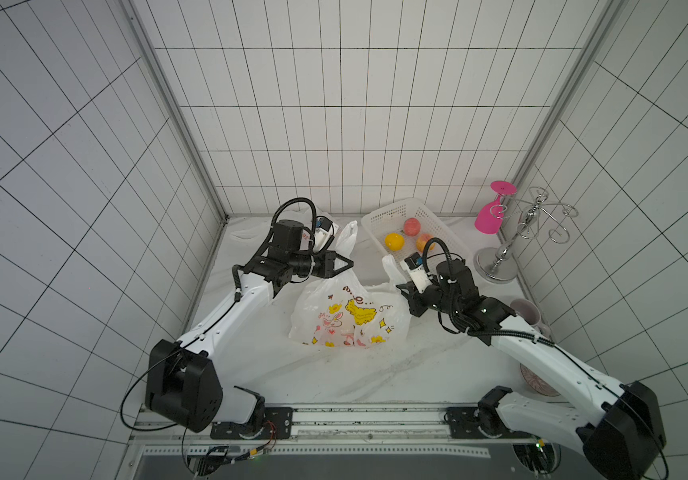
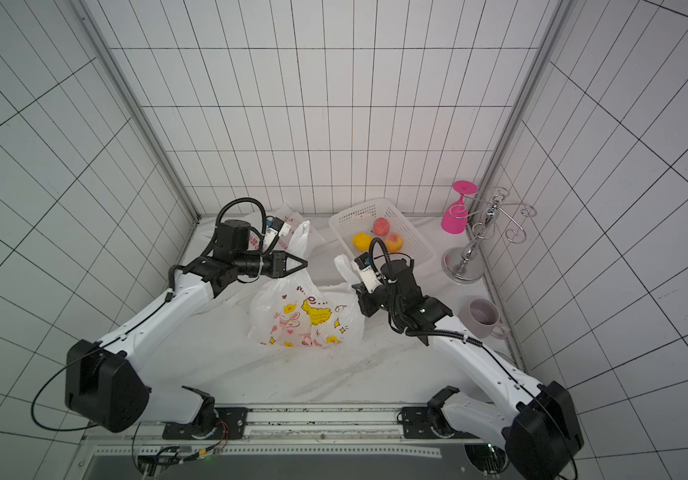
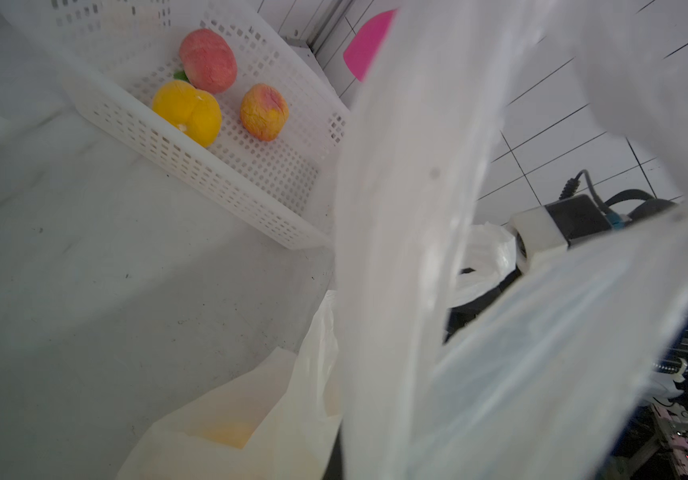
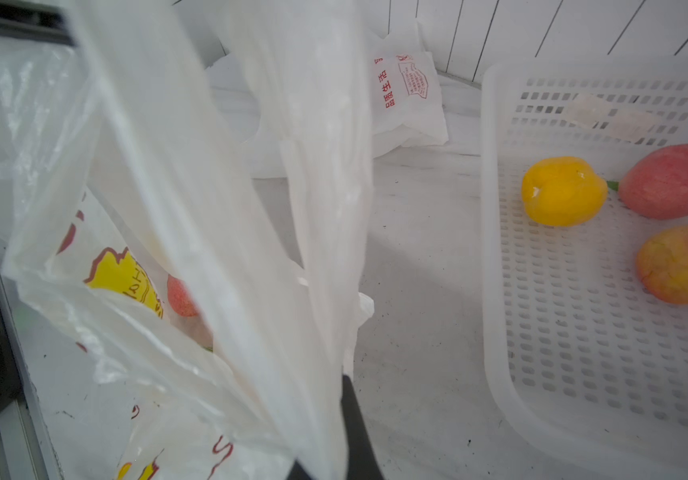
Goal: Place the peach into a plastic bag & tie a knot
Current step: Cross the plastic bag at the center of the board.
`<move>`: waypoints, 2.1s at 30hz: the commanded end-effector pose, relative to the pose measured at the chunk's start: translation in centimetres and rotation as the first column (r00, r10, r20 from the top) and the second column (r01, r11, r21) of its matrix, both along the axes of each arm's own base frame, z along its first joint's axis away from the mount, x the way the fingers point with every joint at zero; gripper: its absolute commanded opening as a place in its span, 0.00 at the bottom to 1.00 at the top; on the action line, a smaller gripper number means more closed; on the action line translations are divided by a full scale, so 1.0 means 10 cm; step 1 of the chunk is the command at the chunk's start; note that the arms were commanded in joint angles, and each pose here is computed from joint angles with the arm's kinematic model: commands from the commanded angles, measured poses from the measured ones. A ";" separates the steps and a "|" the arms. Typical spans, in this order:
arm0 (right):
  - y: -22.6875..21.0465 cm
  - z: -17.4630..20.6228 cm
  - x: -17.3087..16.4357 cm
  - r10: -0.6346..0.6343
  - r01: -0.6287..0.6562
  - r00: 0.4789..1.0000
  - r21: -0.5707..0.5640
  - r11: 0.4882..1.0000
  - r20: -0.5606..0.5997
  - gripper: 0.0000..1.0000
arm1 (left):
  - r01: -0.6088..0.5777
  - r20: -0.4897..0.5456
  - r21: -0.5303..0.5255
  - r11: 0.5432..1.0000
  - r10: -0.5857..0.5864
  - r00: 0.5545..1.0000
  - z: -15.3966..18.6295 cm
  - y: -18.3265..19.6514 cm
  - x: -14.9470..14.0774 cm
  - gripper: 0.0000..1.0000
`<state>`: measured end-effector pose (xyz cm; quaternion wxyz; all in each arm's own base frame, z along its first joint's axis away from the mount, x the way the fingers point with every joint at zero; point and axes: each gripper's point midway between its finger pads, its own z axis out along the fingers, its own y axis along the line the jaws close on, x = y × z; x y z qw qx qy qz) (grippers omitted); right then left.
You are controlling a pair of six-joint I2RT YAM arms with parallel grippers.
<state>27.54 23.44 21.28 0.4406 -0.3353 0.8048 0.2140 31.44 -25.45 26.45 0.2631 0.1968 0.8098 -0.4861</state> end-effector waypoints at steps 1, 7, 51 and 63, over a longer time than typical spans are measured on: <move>0.20 0.63 -0.04 0.136 -0.124 0.971 -0.073 0.990 0.199 0.00 | 0.105 -0.055 0.051 0.993 -0.102 0.993 -0.16 -0.09 -0.16 0.04; 0.47 0.78 -0.25 0.301 -0.279 0.935 -0.138 0.950 0.185 0.00 | 0.257 -0.009 0.096 0.962 -0.257 0.966 -0.19 -0.35 -0.37 0.07; 0.79 0.91 -0.50 0.493 -0.494 0.869 -0.032 0.869 -0.043 0.00 | 0.359 0.323 0.040 0.933 -0.352 0.878 0.14 -0.43 -0.71 0.77; 0.80 0.91 -0.49 0.475 -0.476 0.878 0.003 0.879 -0.060 0.00 | 0.354 0.357 -0.007 0.935 -0.328 0.875 0.25 -0.46 -0.69 0.39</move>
